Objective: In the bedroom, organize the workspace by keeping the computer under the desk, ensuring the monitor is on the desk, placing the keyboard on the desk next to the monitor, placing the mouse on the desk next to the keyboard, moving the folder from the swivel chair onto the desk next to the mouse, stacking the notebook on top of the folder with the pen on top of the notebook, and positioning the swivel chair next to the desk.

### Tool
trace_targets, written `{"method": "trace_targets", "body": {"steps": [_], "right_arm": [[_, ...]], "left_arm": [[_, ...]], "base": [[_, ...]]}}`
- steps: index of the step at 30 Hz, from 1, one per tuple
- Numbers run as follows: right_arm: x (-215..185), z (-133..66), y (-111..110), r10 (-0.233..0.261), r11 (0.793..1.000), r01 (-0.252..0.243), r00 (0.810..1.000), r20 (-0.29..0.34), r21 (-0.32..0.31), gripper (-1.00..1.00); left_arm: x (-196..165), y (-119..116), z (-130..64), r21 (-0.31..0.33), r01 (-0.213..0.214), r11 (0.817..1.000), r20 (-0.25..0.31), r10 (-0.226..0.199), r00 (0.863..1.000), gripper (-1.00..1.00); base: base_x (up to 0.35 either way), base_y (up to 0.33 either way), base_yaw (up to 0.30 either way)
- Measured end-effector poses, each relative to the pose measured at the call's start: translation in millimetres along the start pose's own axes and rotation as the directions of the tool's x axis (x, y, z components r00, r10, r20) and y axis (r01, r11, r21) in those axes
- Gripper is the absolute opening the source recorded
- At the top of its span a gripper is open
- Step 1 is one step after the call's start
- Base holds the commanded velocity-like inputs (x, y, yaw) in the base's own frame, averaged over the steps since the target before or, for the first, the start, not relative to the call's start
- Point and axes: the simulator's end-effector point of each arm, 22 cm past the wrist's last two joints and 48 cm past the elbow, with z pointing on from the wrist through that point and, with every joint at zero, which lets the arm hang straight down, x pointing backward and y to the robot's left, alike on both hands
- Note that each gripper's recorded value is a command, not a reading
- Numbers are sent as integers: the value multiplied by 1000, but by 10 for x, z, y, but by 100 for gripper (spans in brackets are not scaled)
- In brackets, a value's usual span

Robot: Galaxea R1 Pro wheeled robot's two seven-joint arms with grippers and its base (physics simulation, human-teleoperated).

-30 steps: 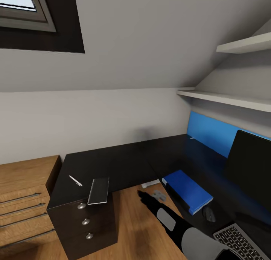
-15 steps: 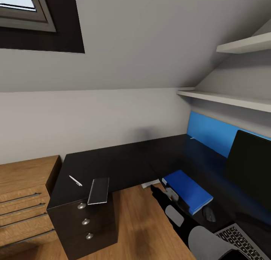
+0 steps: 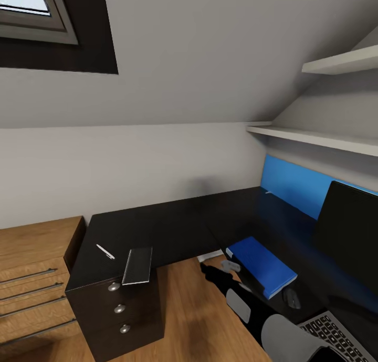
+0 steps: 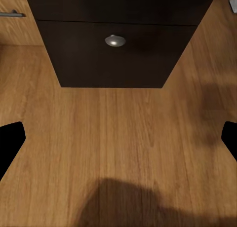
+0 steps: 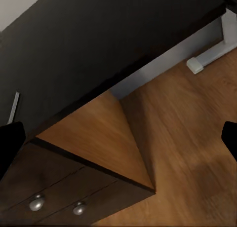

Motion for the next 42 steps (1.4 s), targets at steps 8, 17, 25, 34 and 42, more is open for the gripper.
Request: {"method": "trace_targets", "body": {"steps": [8,17,25,34,42], "right_arm": [[67,3,69,-82,997,81,996,-47,-14,100],[109,6,147,-93,995,92,994,-56,-33,100],[122,9,176,-92,995,90,994,-57,-36,100],[90,21,240,-89,995,88,996,-23,-38,100],[102,29,264,-88,995,88,996,-16,-42,100]], "left_arm": [[0,3,0,-1,1,1000,0,-1,1000,100],[-2,5,0,-2,0,1000,1,0,1000,100],[-8,-4,0,2,-3,1000,4,3,1000,100],[-4,5,-1,-2,-1,1000,3,1,1000,100],[12,14,-3,-5,0,1000,-1,0,1000,100]], "base": [[0,0,0],[0,0,26],[0,0,228],[0,0,271],[0,0,273]]}}
